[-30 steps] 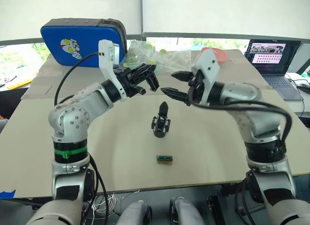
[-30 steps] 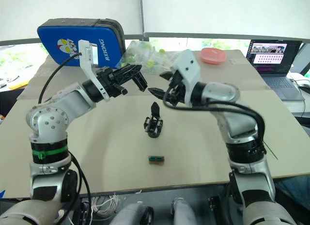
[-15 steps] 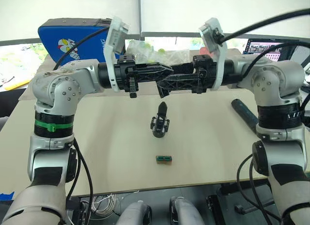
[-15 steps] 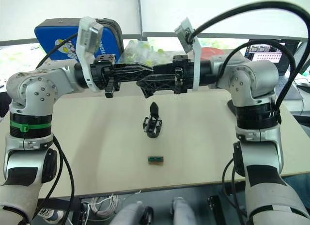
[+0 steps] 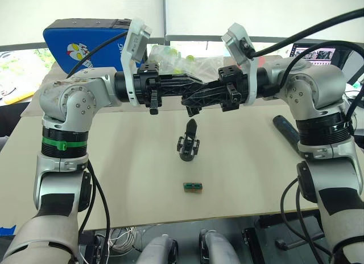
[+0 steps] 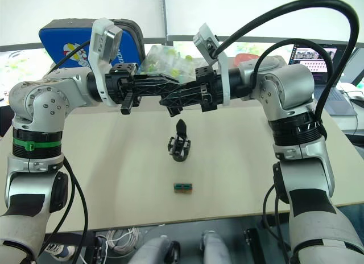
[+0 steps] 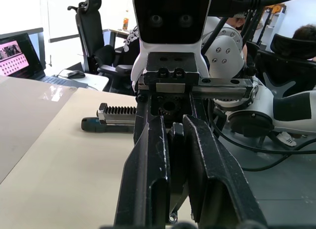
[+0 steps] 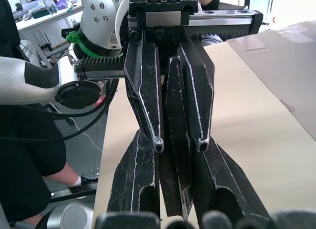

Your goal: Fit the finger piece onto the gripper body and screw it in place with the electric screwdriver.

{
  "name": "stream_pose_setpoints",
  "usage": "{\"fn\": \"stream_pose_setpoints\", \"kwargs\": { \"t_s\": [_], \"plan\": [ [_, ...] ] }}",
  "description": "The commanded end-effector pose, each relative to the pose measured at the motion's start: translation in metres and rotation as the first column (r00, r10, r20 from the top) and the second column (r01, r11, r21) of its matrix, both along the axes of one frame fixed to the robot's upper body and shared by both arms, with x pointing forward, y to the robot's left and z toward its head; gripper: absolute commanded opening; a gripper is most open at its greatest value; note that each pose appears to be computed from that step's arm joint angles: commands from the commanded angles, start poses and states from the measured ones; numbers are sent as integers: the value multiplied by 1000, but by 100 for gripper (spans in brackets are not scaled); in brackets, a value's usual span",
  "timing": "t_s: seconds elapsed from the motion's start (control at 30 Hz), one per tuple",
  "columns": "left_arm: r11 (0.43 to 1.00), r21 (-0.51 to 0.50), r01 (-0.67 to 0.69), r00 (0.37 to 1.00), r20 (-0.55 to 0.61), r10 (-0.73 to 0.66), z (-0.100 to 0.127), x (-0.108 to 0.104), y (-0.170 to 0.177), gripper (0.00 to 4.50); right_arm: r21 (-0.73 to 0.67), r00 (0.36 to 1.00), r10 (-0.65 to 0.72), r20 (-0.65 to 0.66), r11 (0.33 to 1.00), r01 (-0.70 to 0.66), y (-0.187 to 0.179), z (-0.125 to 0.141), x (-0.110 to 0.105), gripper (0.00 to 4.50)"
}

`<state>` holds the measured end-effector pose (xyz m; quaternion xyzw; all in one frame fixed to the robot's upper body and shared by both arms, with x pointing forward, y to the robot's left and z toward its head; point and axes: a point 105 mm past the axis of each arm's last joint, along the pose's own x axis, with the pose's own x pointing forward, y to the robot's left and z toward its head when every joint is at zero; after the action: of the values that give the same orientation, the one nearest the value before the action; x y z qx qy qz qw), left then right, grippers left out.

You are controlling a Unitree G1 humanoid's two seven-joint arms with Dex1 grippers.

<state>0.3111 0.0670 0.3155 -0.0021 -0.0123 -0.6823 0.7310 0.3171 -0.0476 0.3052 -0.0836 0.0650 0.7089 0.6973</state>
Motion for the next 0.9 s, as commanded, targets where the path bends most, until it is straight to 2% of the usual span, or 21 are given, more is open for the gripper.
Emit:
{"fn": "stream_pose_setpoints", "kwargs": {
  "t_s": [0.03, 0.1, 0.13, 0.23, 0.27, 0.4, 0.57, 0.7, 0.9],
  "plan": [
    [995, 97, 0, 994, 110, -11, -11, -3, 6, 146, 20, 995, -26, 92, 1000, 24, -3, 13, 2, 42],
    [975, 219, -41, 969, 248, -15, -38, 3, 16, 233, 4, 993, -47, 111, 999, 47, -6, 4, 6, 42],
    [959, 278, -44, 960, 277, -36, -54, 3, 23, 288, -22, 987, -56, 152, 998, 60, -9, -4, 8, 42],
    [913, 404, -49, 954, 289, -76, -94, 7, 48, 424, -50, 975, -70, 211, 995, 82, -17, -18, 10, 42],
    [895, 441, -60, 952, 294, -81, -107, 10, 55, 450, -43, 974, -82, 212, 995, 93, -20, -19, 10, 42],
    [859, 504, -86, 960, 273, -64, -145, 26, 66, 450, -30, 969, -95, 226, 994, 104, -29, -29, 2, 42],
    [848, 518, -110, 959, 279, -46, -184, 48, 52, 450, 1, 965, -123, 233, 992, 127, -31, -34, -4, 42],
    [883, 447, -143, 955, 295, 5, -192, 64, 26, 450, -3, 961, -146, 235, 989, 151, -33, -38, -7, 42],
    [903, 401, -153, 959, 283, 37, -204, 71, -5, 450, -2, 962, -170, 212, 985, 174, -36, -42, -10, 42]
  ]
}}
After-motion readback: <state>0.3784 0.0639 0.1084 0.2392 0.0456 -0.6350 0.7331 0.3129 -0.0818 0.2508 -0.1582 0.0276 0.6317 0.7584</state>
